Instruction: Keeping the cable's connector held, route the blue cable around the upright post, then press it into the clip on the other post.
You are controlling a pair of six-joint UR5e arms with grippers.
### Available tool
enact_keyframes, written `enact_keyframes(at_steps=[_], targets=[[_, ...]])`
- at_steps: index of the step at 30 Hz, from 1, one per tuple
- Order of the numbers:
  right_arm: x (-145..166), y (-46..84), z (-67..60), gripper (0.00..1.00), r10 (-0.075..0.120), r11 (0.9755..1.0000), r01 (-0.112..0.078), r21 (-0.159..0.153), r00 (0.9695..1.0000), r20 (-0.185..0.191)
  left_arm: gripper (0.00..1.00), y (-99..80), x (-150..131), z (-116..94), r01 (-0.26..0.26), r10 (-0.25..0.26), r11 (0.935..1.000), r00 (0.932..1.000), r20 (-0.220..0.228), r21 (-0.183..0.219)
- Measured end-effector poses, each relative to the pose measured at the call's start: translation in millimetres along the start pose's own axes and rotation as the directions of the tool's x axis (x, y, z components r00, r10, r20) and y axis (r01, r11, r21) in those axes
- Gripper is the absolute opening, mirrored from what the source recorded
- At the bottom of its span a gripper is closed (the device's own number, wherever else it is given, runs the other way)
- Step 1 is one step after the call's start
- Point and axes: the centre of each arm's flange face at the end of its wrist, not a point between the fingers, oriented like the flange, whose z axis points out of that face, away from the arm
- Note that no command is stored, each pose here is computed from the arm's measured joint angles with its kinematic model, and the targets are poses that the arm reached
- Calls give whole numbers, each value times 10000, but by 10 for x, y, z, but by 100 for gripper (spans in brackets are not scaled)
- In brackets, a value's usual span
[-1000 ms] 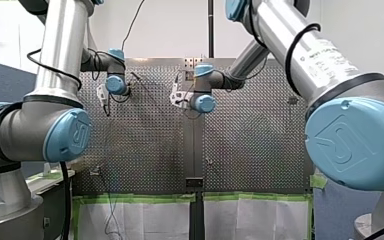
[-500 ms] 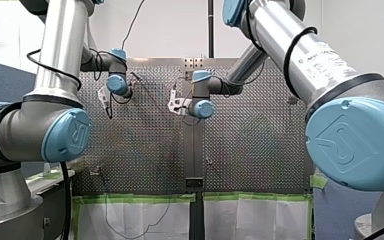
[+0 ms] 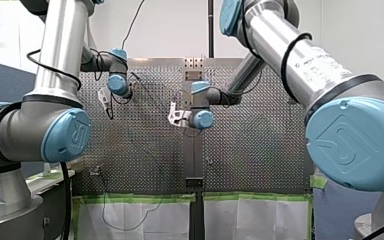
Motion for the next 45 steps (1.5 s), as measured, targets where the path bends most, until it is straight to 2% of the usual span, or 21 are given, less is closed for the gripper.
enact_keyframes(at_steps=[5,8,12,17,22,30,38,45], targets=[[-238,26,-26,0,-4,10000,6,-78,9994,343,99,-8,9,3,126,-125,9999,9999,-34,94],[-372,44,-50,0,-14,9999,22,-142,9985,540,99,5,83,24,161,-158,9998,9996,-214,154],[-553,70,-95,0,-100,9997,118,-216,9966,824,99,26,235,51,104,-98,9999,9986,-514,104],[-762,102,-149,0,-187,9992,225,-327,9933,1139,99,37,285,60,106,-105,9999,9983,-576,11],[-1038,117,-192,0,-305,9983,376,-445,9880,1513,99,38,289,62,122,-122,9999,9983,-563,-6],[-1521,117,-283,0,-392,9967,533,-608,9763,2129,99,39,291,63,124,-125,9999,9984,-558,-19],[-1847,131,-354,0,-415,9956,611,-713,9676,2492,99,39,289,64,149,-150,9999,9984,-553,-23],[-2171,195,-417,0,-390,9931,676,-954,9608,2744,99,47,290,67,234,-237,9997,9982,-552,-50]])
